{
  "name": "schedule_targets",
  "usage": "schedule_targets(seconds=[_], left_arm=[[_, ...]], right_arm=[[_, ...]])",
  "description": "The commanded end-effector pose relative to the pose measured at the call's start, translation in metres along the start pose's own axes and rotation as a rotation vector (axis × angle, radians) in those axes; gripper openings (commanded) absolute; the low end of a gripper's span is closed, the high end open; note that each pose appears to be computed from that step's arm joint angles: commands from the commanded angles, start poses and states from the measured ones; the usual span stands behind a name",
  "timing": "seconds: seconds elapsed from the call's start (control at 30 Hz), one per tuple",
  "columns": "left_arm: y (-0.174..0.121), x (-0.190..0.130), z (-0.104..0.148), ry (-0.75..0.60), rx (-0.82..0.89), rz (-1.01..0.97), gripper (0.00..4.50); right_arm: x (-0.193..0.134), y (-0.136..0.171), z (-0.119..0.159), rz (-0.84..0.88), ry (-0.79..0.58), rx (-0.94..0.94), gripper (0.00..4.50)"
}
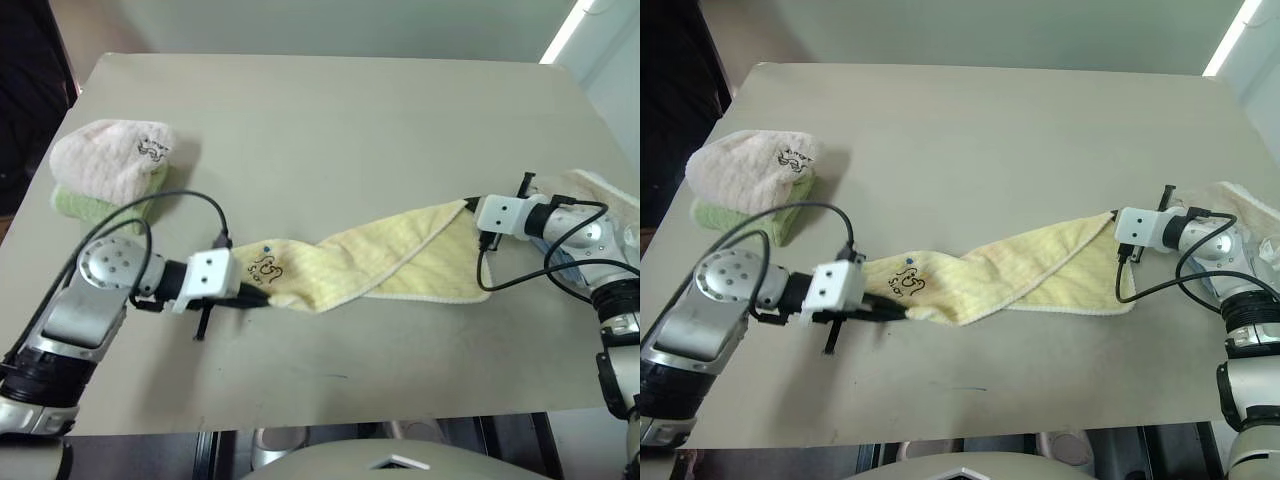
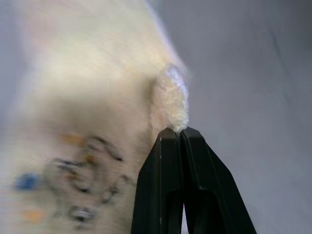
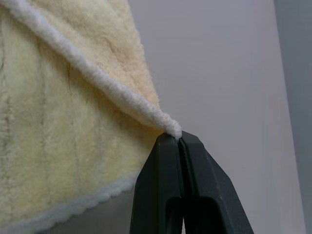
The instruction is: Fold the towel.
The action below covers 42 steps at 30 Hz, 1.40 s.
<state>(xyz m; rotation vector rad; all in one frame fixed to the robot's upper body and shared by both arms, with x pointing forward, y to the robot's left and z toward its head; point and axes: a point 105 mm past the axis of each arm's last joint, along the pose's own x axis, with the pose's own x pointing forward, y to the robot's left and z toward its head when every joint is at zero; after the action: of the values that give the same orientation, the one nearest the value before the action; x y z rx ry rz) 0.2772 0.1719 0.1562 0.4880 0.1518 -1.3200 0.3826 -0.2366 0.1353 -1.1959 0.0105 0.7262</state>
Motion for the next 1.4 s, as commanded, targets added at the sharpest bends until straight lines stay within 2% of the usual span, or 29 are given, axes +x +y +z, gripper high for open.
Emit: schedule_targets(seconds=[0.03, 0.1, 0.3, 0.47, 0.53, 0.63, 0.77, 0.93, 1.13, 1.2, 1.27, 1.4], left_arm=[[0.05, -0.032, 0.039, -0.235, -0.102, 0.28, 0.0], [0.081, -0.054, 0.052, -0.328, -0.108, 0.462, 0.0], [0.136, -0.09, 0.064, -0.428, -0.093, 0.791, 0.0], [0.157, -0.108, 0.089, -0.525, -0.041, 0.891, 0.0], [0.159, -0.109, 0.091, -0.53, -0.03, 0.894, 0.0], [0.152, -0.132, 0.1, -0.616, -0.059, 0.86, 0.0], [0.127, -0.131, 0.093, -0.565, -0.07, 0.717, 0.0], [0.085, -0.13, 0.053, -0.42, -0.211, 0.603, 0.0], [0.035, -0.12, 0.012, -0.243, -0.328, 0.505, 0.0], [0.023, -0.117, 0.007, -0.199, -0.355, 0.476, 0.0], [0.015, -0.116, 0.006, -0.177, -0.371, 0.451, 0.0], [0.004, -0.114, 0.004, -0.149, -0.405, 0.411, 0.0]], right_arm=[[-0.021, -0.045, 0.008, -0.138, -0.03, 0.022, 0.02], [-0.03, -0.066, 0.011, -0.188, -0.027, 0.026, 0.02], [-0.044, -0.106, 0.02, -0.294, -0.045, 0.054, 0.02], [-0.058, -0.144, 0.037, -0.384, -0.085, 0.04, 0.02], [-0.059, -0.147, 0.038, -0.389, -0.09, 0.04, 0.02], [-0.085, -0.161, 0.054, -0.397, -0.174, 0.074, 0.02], [-0.1, -0.14, 0.067, -0.249, -0.249, 0.124, 0.02], [-0.113, -0.065, 0.087, 0.104, -0.309, 0.289, 0.02], [-0.117, -0.003, 0.1, 0.335, -0.318, 0.449, 0.02], [-0.119, 0.017, 0.102, 0.417, -0.308, 0.485, 0.02], [-0.122, 0.028, 0.101, 0.471, -0.287, 0.499, 0.02], [-0.123, 0.032, 0.099, 0.502, -0.272, 0.518, 0.02]])
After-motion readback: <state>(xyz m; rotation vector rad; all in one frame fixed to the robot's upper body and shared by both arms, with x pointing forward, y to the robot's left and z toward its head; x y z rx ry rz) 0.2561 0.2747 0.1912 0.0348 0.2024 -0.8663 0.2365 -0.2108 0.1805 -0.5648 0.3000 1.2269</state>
